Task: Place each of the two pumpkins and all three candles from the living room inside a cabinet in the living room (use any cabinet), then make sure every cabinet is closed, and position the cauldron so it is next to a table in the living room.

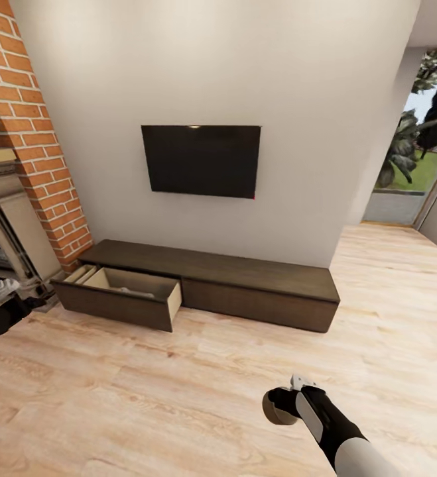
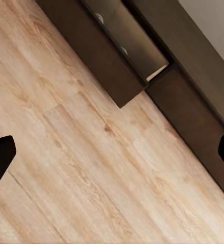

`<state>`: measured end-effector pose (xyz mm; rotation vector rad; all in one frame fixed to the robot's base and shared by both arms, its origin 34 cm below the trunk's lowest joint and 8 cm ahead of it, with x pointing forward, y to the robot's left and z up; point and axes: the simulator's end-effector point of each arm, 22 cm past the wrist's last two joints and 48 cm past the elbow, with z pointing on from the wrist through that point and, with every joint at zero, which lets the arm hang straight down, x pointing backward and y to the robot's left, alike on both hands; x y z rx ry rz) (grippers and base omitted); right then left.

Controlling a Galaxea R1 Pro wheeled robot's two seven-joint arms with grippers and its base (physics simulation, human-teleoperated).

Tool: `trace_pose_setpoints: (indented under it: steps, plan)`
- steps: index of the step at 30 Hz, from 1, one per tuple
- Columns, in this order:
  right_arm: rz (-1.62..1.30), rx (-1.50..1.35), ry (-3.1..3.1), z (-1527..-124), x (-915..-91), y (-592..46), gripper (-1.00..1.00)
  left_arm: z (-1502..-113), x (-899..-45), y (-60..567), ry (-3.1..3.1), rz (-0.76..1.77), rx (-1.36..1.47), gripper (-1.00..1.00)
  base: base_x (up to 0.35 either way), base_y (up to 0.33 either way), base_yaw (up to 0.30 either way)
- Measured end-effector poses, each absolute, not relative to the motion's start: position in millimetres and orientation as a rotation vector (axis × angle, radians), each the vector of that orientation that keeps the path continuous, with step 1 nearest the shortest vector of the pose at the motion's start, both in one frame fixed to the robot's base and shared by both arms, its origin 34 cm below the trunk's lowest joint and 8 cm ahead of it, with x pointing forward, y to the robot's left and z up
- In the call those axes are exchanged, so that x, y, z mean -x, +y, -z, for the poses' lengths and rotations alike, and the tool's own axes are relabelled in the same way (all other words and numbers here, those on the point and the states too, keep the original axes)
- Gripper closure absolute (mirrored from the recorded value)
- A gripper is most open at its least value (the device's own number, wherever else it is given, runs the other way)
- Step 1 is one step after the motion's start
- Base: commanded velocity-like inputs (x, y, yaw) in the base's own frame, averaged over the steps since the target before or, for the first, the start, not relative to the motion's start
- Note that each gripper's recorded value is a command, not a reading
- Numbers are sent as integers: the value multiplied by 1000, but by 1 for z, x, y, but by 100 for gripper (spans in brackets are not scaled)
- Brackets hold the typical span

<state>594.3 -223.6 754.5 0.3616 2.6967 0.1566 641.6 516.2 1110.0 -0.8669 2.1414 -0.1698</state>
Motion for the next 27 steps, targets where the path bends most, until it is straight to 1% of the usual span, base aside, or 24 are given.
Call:
trace_pose_setpoints:
  steps: [4, 7, 23, 27]
  plan:
    - [-157, -362, 2696, -755, -594, -223, 100, -1110, -641, 516, 2141, 171, 868, -100, 310, 181, 34]
    - [-158, -361, 2696, -755, -595, -223, 100, -1110, -641, 516, 2140, 172, 869, -100, 291, 206, 132]
    - [-142, -282, 2707, -754, -594, -212, 100, -1109, -641, 516, 2141, 173, 871, -100, 232, 257, 276]
    - [-156, -278, 2706, -755, -594, -207, 100, -1110, -641, 517, 2140, 172, 871, -100, 209, 270, 98]
